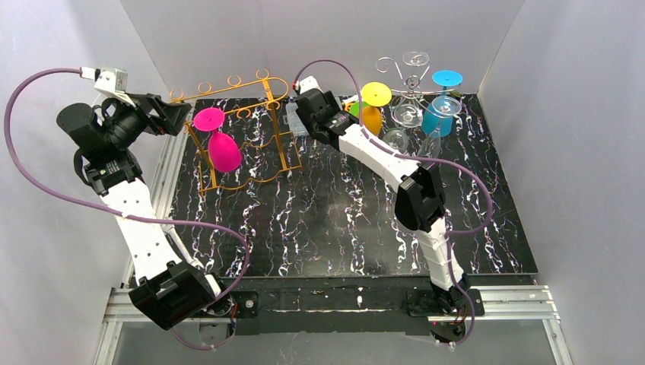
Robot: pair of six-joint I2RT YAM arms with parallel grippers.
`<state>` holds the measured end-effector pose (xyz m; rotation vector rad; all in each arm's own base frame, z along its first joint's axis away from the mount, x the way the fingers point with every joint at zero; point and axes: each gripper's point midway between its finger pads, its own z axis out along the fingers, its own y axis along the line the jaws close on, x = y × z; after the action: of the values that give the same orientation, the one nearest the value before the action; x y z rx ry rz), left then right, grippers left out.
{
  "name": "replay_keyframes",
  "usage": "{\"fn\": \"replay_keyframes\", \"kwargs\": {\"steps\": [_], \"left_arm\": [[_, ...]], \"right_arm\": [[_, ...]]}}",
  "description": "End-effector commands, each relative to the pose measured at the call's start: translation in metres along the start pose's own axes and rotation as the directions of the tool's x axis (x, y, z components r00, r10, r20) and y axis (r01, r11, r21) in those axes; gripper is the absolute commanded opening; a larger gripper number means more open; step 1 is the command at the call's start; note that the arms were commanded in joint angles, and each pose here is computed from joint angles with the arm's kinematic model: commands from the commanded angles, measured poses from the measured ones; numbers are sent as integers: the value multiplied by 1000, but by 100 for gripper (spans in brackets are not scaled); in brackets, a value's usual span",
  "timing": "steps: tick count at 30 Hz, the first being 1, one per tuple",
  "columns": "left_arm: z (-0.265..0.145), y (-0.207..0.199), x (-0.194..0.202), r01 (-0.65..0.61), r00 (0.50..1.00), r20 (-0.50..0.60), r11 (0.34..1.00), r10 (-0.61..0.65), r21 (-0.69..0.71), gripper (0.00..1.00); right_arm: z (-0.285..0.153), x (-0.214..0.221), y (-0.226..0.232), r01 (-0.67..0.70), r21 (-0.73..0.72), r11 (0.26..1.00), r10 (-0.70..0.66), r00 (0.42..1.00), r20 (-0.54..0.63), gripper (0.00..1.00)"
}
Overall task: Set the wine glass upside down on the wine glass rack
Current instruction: Pick up the wine glass at the center of the board.
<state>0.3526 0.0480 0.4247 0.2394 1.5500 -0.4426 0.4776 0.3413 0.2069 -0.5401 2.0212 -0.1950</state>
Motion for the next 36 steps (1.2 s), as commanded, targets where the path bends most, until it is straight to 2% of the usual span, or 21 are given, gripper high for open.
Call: {"fn": "replay_keyframes", "kwargs": {"steps": [1, 11, 18, 36], "left_arm": [[-5, -10, -8, -44, 999, 18, 999, 43, 19, 98], [-5, -10, -1, -33, 999, 14, 999, 32, 21, 98], [-6, -10, 1, -36, 999, 10, 999, 36, 21, 98], [-5, -8, 7, -28, 1000, 2, 999, 28, 19, 98]], "right_arm": [[0, 13, -24, -4, 44, 999, 6, 999, -42, 70], [-4, 10, -35, -5, 57, 998, 6, 1000, -23, 69], [-11, -4, -47, -28, 81, 996, 26, 999, 31, 68], [1, -9, -62, -19, 137, 990, 15, 999, 35, 68]]}}
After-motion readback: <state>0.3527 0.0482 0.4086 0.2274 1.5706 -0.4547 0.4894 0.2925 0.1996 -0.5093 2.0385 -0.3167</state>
